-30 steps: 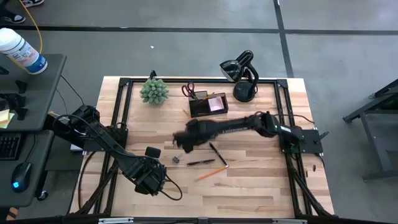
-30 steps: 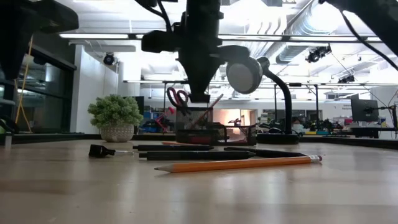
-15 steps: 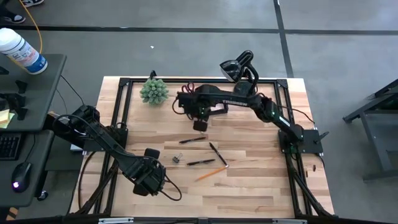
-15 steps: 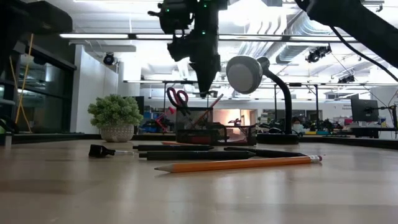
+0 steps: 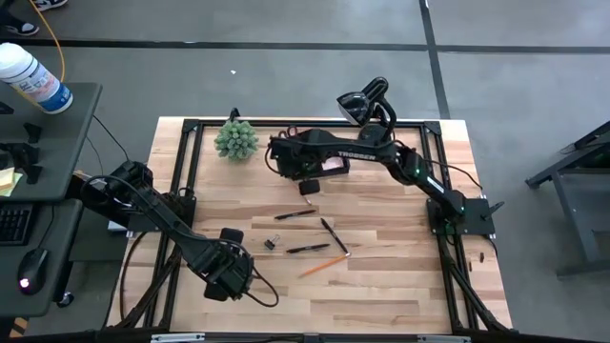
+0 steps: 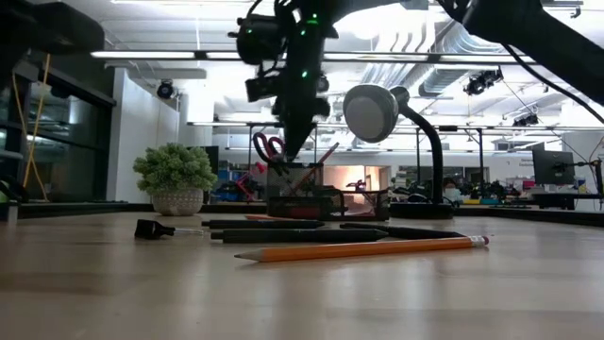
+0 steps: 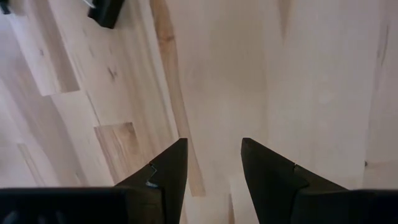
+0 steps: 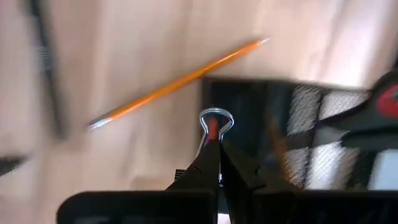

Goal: Pick and place office supplies into organizer
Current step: Put the right black binder clip into the black desk organizer

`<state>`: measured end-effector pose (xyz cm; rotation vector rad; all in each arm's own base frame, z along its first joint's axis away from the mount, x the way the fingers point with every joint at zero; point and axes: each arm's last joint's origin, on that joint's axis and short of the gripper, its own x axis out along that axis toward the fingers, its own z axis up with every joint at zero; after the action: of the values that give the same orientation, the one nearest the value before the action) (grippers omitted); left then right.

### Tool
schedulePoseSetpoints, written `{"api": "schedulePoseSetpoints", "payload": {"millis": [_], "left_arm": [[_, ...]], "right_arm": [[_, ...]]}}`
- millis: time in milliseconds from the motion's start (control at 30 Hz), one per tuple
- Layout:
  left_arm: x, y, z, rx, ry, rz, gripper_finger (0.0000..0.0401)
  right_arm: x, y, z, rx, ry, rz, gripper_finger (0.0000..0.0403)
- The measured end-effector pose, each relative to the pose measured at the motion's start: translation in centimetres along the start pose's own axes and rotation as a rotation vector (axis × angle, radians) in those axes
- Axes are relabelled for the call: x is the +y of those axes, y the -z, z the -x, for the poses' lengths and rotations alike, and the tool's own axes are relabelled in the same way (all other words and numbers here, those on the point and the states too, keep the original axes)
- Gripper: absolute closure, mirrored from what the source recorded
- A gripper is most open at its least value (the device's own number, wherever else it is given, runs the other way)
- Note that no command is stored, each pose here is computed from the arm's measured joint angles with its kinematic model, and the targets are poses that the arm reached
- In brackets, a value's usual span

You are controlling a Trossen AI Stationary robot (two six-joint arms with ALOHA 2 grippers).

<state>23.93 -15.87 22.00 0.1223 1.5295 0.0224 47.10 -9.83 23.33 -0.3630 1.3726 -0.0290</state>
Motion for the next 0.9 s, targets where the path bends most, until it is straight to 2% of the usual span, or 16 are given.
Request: {"api": "schedulePoseSetpoints", "payload": {"millis": [167, 333, 600, 900], "left_arm": [[0.1, 0.0, 0.0, -0.014, -0.023, 0.022, 0.0263], [0.1, -0.1, 0.0, -0.027, -0.044, 0.025, 0.0263], [0.2, -0.1, 0.0, -0.041, -0.066, 0.026, 0.0263], [0.2, -0.2, 0.0, -0.045, -0.063, 0.027, 0.0263]], "right_arm": [[0.2, -0.6, -1.5, -0.018, 0.112, 0.033, 0.0403], [0.5, -0.1, -3.0, 0.007, 0.105, 0.044, 0.0403], [1.2, 0.8, -6.2, 0.072, 0.206, 0.093, 0.0403], [1.2, 1.0, -6.8, 0.093, 0.257, 0.099, 0.0402]]}}
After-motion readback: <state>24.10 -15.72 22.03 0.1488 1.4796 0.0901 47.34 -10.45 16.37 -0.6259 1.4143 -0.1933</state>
